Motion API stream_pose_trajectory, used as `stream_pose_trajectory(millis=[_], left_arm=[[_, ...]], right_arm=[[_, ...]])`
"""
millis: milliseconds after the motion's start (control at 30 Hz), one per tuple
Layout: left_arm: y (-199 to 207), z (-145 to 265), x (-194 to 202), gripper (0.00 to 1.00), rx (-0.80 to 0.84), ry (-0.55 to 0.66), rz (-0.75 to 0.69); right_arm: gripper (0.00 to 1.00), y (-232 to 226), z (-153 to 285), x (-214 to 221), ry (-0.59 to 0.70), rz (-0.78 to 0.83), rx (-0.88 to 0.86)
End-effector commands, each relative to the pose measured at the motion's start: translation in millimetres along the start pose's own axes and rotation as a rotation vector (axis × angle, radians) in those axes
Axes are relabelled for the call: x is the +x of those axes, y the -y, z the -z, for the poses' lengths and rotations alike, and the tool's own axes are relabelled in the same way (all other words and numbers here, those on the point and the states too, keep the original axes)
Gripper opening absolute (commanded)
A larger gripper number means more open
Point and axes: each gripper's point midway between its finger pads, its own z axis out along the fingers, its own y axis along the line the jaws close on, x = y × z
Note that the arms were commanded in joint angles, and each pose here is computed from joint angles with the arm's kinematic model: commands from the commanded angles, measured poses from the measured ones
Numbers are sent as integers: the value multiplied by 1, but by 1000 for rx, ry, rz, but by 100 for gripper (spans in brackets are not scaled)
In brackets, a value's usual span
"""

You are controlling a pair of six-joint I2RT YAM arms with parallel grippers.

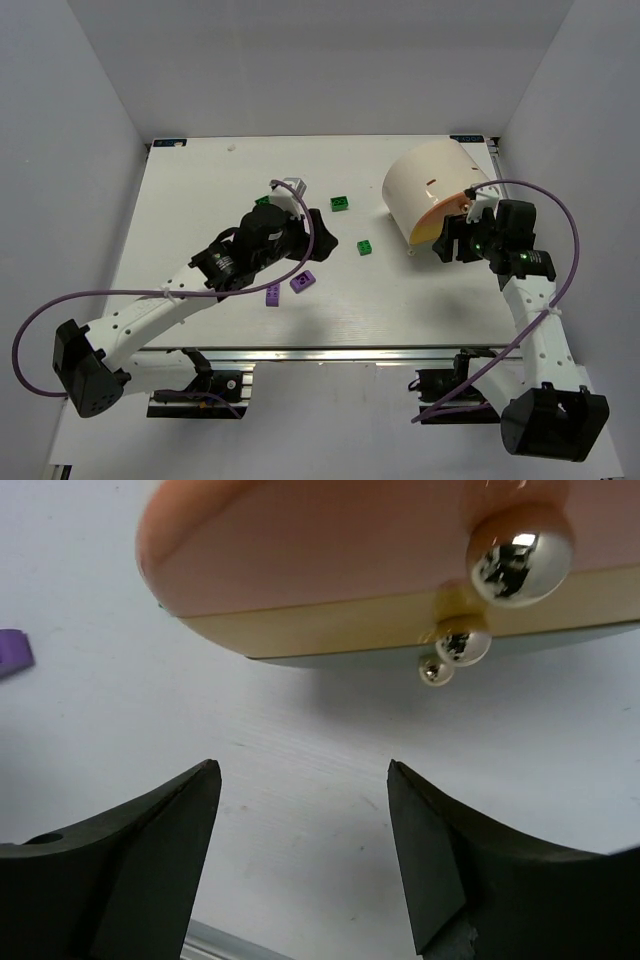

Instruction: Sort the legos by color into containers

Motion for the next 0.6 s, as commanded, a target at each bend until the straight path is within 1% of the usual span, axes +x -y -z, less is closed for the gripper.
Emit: stream_pose_trajectory(millis=[0, 33, 67, 100, 133, 167, 200, 267, 367, 500, 567], left_arm=[[10, 4, -20, 81, 24, 40, -12], [10, 4, -21, 81, 22, 41, -13], [9, 4, -21, 81, 19, 41, -15], [9, 4, -20, 81, 16, 39, -14], [8, 4, -20, 81, 14, 39, -14], [8, 5, -20, 81, 14, 42, -14], [7, 4, -19, 81, 14, 42, -11], [8, 4, -19, 81, 16, 43, -9], [8, 3, -19, 81, 18, 42, -9], [8, 2, -19, 81, 18, 42, -7], [9, 2, -21, 81, 19, 43, -9]], right_arm=[[73, -10, -5, 12, -21, -134, -76], [71, -7, -6, 13, -22, -178, -69], [71, -3, -6, 14, -14, -190, -57], [70, 0, -7, 8, 18, -217, -47], [68, 2, -10, 12, 25, -231, -40], [67, 9, -7, 7, 70, -251, -14], [67, 15, -8, -5, 137, -233, -2], [65, 17, -11, -4, 167, -240, -5], [64, 24, -19, -3, 163, -273, -13], [65, 40, -28, -7, 192, -318, -6], [65, 44, -34, -11, 187, -341, -38]])
